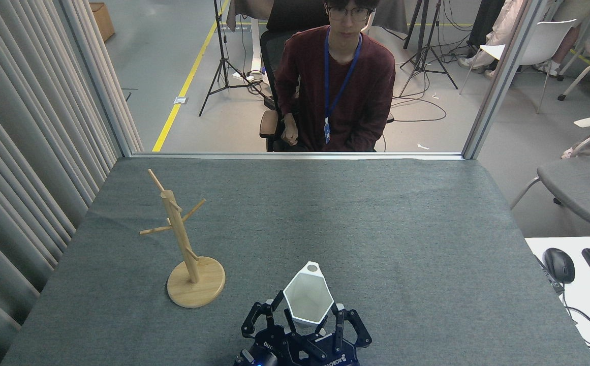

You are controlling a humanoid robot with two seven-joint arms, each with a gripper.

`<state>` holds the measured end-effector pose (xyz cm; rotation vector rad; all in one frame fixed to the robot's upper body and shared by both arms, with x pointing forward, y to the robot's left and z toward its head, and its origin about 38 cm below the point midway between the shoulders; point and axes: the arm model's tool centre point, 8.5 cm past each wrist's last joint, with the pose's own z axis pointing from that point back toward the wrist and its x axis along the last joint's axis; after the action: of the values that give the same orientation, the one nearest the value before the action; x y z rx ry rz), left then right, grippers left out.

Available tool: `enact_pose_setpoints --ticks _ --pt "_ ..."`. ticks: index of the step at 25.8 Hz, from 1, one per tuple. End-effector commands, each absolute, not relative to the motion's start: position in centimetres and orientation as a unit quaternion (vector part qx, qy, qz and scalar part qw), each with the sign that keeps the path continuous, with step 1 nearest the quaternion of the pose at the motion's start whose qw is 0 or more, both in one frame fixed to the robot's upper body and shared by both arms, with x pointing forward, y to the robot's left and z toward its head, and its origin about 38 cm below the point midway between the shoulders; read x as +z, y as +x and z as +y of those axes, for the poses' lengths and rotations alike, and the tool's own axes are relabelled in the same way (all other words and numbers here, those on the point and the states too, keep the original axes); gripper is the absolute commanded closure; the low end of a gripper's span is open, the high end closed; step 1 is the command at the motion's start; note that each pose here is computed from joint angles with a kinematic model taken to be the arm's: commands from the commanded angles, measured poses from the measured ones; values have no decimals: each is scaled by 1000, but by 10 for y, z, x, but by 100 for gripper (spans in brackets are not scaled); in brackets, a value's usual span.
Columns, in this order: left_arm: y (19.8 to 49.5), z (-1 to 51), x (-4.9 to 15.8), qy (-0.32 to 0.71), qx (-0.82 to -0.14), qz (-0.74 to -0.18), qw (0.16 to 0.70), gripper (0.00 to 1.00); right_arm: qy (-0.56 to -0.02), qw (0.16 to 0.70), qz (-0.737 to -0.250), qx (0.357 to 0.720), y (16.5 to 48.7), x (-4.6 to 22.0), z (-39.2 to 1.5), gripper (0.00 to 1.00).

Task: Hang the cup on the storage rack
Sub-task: 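Bring the left gripper to the cup held by the right gripper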

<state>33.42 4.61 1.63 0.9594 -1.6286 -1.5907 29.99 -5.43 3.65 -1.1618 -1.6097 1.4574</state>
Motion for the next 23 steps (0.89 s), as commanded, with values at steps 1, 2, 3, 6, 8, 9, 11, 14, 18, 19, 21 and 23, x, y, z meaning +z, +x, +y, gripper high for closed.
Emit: enact_pose_setpoints --ticks 1,2,3,6,8,9,11,14,18,19,21,23 --pt "336 47 25 373 -599 -630 324 0 -440 335 -614 563 297 34 -50 42" --pt "336 47 28 376 -597 -632 322 0 -440 335 -615 563 296 34 -49 42" --pt "337 46 29 376 -595 -633 322 0 -439 335 -615 563 296 33 -49 42" --pt "338 46 33 378 -592 -636 320 0 -438 337 -615 562 296 33 -47 41" --pt "338 47 33 378 -591 -636 322 0 -438 337 -615 562 296 33 -47 41" --pt "338 48 33 378 -591 -636 322 0 -439 338 -614 562 296 33 -48 41" --pt "338 48 33 378 -589 -637 323 0 -440 338 -615 561 297 34 -48 41" --pt "339 49 34 381 -585 -639 321 0 -440 338 -615 560 297 34 -48 41" --pt "339 50 34 383 -582 -641 323 0 -441 336 -615 561 297 35 -48 41" --pt "340 52 34 386 -580 -639 326 0 -441 337 -614 561 298 34 -49 41" --pt "343 57 35 392 -574 -637 333 0 -443 340 -611 560 299 34 -52 41" --pt "344 60 35 394 -573 -636 334 0 -445 341 -611 559 300 35 -53 41"
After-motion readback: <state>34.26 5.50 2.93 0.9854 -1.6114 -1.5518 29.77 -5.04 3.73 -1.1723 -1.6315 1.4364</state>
